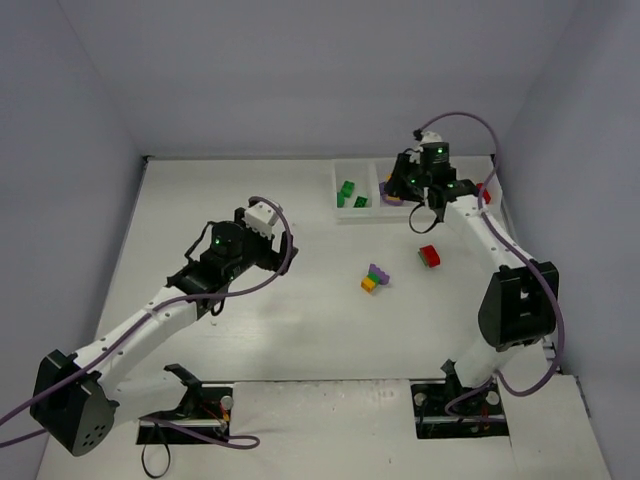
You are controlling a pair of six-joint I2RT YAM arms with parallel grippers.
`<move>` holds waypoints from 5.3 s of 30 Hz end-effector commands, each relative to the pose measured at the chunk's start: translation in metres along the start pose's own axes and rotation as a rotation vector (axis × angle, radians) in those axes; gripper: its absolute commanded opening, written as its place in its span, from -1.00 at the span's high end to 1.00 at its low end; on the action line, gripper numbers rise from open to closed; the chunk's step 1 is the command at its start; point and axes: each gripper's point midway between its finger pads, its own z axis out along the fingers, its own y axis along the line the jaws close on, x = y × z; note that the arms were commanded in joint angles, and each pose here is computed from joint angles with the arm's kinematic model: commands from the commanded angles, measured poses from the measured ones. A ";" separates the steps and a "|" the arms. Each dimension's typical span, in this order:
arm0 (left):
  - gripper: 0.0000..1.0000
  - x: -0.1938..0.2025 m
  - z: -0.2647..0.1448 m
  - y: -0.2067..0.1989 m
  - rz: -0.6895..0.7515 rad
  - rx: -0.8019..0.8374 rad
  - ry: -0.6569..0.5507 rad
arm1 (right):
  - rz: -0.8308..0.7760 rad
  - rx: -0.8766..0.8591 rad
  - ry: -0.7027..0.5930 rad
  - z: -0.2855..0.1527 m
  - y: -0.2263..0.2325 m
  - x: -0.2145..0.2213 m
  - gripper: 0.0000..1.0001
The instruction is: Sort the legos into containers by color
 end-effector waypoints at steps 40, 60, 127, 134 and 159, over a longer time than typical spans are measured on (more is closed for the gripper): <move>-0.28 0.054 0.137 -0.201 -0.033 0.264 0.411 | 0.213 0.244 -0.186 -0.076 -0.112 -0.041 -0.45; -0.10 0.106 0.166 -0.191 0.066 0.195 0.482 | 0.213 0.098 -0.101 -0.103 -0.081 0.023 -0.45; 1.00 0.000 0.016 -0.066 0.171 0.145 -0.218 | -0.163 -0.692 0.353 -0.062 0.173 0.098 0.91; 1.00 0.024 0.023 -0.061 0.107 0.153 -0.151 | -0.139 -0.647 0.288 -0.061 0.153 0.069 1.00; 1.00 -0.006 0.012 -0.060 0.090 0.165 -0.236 | -0.015 0.269 -0.083 0.079 -0.091 -0.083 0.94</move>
